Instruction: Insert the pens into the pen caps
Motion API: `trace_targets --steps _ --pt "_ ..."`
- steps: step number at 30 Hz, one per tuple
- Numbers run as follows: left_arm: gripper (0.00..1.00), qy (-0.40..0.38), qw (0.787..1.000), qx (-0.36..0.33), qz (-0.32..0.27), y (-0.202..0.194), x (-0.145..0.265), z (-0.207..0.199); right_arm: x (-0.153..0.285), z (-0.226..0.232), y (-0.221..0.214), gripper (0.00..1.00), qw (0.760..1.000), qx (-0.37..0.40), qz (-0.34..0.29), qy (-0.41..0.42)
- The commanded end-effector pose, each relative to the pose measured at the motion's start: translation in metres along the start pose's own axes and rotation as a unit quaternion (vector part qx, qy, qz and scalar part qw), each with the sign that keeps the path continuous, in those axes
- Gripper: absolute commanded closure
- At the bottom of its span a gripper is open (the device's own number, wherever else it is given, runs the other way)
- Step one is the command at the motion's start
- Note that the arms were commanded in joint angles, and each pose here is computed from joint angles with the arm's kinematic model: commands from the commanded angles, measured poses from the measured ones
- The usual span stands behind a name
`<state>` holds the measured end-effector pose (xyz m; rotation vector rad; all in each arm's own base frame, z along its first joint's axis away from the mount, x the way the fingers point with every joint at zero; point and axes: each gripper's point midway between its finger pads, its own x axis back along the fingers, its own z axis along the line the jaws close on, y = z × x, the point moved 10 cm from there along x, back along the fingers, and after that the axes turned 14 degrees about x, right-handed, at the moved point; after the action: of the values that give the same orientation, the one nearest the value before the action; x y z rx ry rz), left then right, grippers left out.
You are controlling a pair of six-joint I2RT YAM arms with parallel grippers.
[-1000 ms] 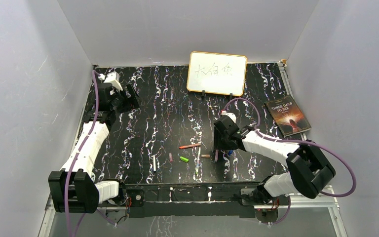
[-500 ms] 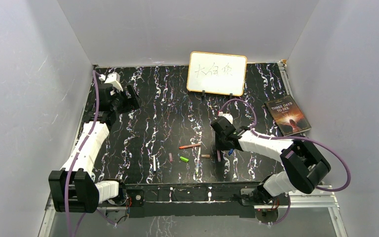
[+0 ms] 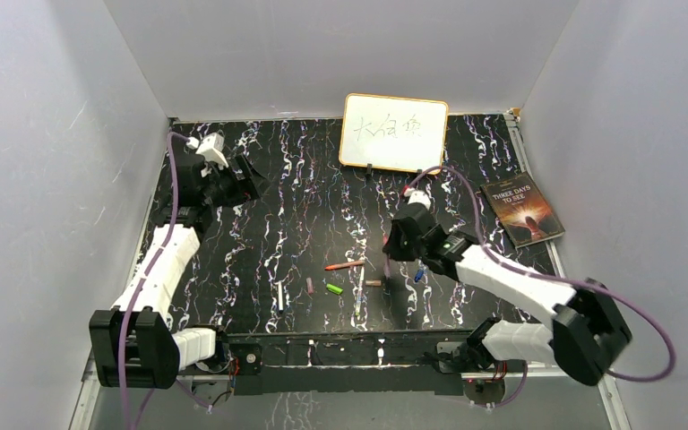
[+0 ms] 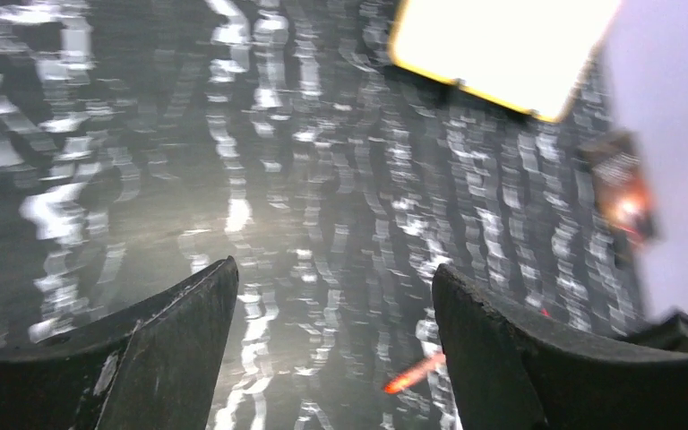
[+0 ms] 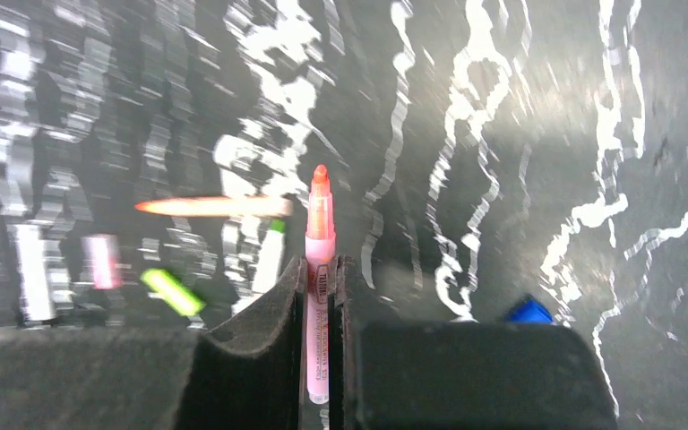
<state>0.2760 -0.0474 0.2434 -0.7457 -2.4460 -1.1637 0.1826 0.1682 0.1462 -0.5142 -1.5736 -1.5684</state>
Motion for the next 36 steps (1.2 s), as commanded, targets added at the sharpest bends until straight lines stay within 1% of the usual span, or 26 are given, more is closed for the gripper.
trace_targets --steps 1,3,4,7,9,10,12,14,16,21,23,26,30,34,36 --pt "0.24 -0.264 0.96 0.059 0.074 -0.019 0.015 -0.046 0.054 0.024 0.069 1.0 0.971 0.0 -0.206 0.119" --pt "0.24 -0.339 0.936 0.059 0.073 -0.032 0.022 -0.062 0.073 0.03 0.081 1.0 0.949 0.006 -0.264 0.172" --pt "0.24 -0.361 0.929 0.049 0.07 -0.039 0.024 -0.07 0.082 0.034 0.088 1.0 0.934 0.005 -0.297 0.198" --pt "0.24 -0.407 0.91 0.022 0.074 -0.062 0.028 -0.095 0.104 0.042 0.098 1.0 0.894 0.002 -0.359 0.268" --pt "0.24 -0.447 0.891 0.02 0.083 -0.075 0.03 -0.109 0.112 0.047 0.102 1.0 0.87 0.0 -0.385 0.308" --pt "0.25 -0.471 0.877 0.018 0.094 -0.084 0.031 -0.116 0.116 0.049 0.104 1.0 0.86 -0.003 -0.396 0.323" --pt "0.26 -0.514 0.852 0.015 0.104 -0.093 0.035 -0.126 0.123 0.052 0.107 1.0 0.844 -0.01 -0.414 0.342" --pt "0.27 -0.541 0.834 0.011 0.105 -0.099 0.038 -0.134 0.128 0.054 0.11 1.0 0.833 -0.011 -0.425 0.355" --pt "0.27 -0.552 0.827 0.006 0.106 -0.103 0.039 -0.141 0.133 0.055 0.114 1.0 0.826 -0.008 -0.431 0.364" --pt "0.27 -0.551 0.827 -0.013 0.11 -0.108 0.035 -0.152 0.143 0.057 0.118 1.0 0.814 -0.001 -0.44 0.378" --pt "0.29 -0.554 0.825 -0.015 0.114 -0.109 0.034 -0.156 0.143 0.057 0.118 1.0 0.814 -0.002 -0.441 0.378" --pt "0.36 -0.562 0.818 -0.013 0.12 -0.111 0.034 -0.161 0.143 0.056 0.117 1.0 0.815 -0.005 -0.442 0.375" --pt "0.41 -0.57 0.812 -0.008 0.125 -0.112 0.035 -0.167 0.139 0.056 0.116 1.0 0.817 -0.005 -0.437 0.375" --pt "0.55 -0.57 0.811 -0.007 0.129 -0.112 0.035 -0.17 0.136 0.056 0.113 1.0 0.819 -0.008 -0.433 0.377" --pt "0.7 -0.571 0.811 -0.006 0.13 -0.112 0.035 -0.171 0.136 0.056 0.113 1.0 0.819 -0.008 -0.433 0.376"
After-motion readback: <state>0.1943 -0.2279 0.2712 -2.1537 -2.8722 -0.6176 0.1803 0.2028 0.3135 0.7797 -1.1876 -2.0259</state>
